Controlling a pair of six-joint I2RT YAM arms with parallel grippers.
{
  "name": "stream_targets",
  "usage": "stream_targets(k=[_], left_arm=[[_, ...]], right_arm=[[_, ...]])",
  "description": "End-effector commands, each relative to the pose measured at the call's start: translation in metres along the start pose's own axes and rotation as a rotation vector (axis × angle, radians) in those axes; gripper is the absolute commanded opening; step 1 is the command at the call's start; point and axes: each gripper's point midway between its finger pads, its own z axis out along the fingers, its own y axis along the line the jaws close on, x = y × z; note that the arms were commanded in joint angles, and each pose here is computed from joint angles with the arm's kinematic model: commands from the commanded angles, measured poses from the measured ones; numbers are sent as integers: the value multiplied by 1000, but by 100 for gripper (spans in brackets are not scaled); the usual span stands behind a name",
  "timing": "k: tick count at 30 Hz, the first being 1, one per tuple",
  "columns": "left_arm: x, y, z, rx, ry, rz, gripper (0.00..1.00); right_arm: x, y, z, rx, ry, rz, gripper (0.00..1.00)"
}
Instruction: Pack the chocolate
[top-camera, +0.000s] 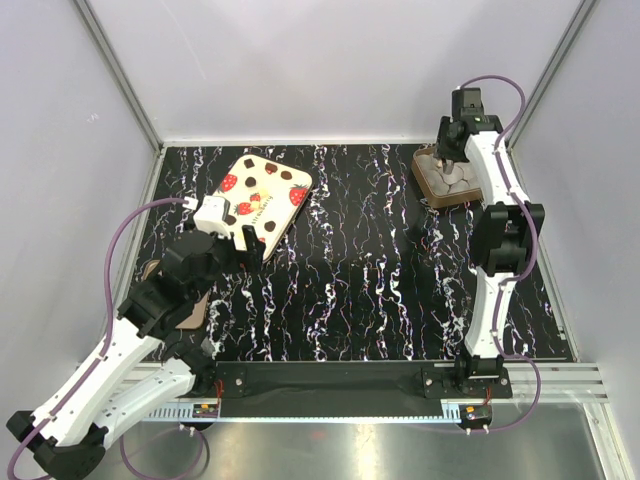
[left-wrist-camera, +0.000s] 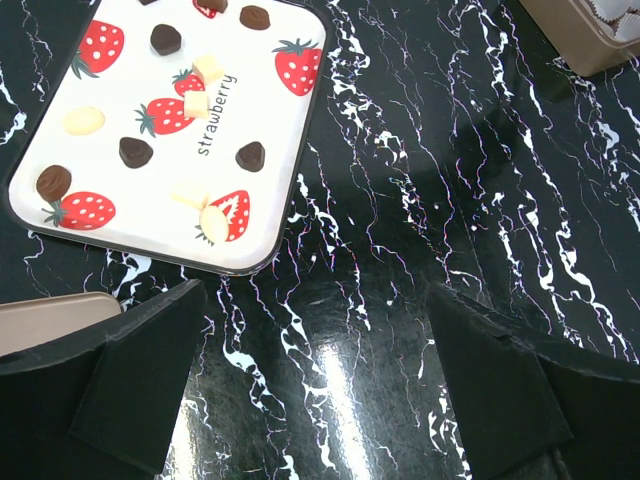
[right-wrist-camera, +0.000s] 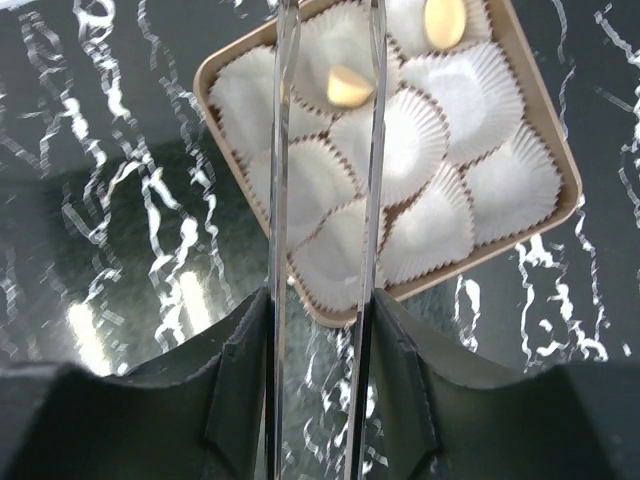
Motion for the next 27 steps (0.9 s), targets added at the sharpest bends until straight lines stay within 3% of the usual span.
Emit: stream_targets(k=[1,5,12,19,27], left_arm=[[-20,-4,-5,22,-72,-12,99],[-24,-1,-11,21,-100,-19,99],[-27,3,-16,8,-125,-30,99],[-30,5,-17,1,-144,-37,99],[-29,4,-18,6,-143,-40,99]], right_arm=[[-33,25,-73,-121,-118,30,49],[-19,81,-109,-240,-143,-7,49],[57,229,-157,-528,-105,-166,50],[140,339,-189,-776,-16,-340,52],[210,366,-178,-766,55,-525,54]])
